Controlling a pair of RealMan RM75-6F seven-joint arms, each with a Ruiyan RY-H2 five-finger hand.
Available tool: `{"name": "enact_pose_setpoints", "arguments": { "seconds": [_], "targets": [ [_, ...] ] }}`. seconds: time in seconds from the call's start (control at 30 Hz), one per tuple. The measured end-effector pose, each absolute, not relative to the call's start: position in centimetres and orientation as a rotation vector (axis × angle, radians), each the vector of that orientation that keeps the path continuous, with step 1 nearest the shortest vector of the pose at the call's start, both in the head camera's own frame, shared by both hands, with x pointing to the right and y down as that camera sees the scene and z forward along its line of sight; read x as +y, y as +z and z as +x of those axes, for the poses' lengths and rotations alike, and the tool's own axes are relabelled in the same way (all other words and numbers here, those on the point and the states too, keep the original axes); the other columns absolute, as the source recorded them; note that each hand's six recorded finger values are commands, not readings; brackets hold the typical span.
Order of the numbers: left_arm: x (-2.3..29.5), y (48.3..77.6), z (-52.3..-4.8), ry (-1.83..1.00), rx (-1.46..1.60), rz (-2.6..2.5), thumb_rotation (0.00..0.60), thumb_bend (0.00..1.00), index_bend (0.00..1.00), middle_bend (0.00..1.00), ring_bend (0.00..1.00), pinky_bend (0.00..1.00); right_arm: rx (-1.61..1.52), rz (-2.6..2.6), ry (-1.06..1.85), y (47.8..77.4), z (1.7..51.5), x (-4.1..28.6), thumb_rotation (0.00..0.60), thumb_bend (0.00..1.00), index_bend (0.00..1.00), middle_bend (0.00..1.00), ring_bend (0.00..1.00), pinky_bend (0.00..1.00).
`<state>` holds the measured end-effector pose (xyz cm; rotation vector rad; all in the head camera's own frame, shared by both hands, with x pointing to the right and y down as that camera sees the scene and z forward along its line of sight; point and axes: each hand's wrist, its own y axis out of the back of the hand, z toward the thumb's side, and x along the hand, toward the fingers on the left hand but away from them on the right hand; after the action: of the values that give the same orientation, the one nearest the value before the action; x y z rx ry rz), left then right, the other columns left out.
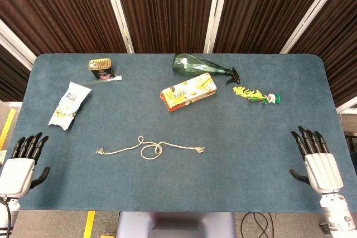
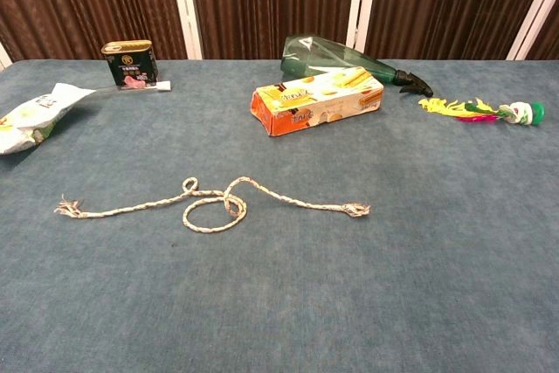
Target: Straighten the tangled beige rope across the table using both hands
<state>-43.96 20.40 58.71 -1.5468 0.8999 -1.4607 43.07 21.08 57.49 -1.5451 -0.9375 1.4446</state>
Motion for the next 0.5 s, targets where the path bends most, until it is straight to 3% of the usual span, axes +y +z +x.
{"name": "enact_pose_setpoints", "arguments": {
  "seconds": [0.27,0.5],
  "targets": [
    [20.4,60.2,-42.4,-1.413,0.865,-1.635,0.6,0.38,0.0,0.0,0.0,0.01,-0.963,-1.541,1.437,56.7,43.3,21.2,0.6,0.07,0.0,0.0,0.0,0.0],
    [20.0,64.6,-39.0,-1.392,0.702,-1.784,0.6,0.38,0.0,0.0,0.0,0.01,-0.95,-1.549,1.437,56.9,43.2,21.4,0.6,0.07,0.0,0.0,0.0,0.0]
  ]
}}
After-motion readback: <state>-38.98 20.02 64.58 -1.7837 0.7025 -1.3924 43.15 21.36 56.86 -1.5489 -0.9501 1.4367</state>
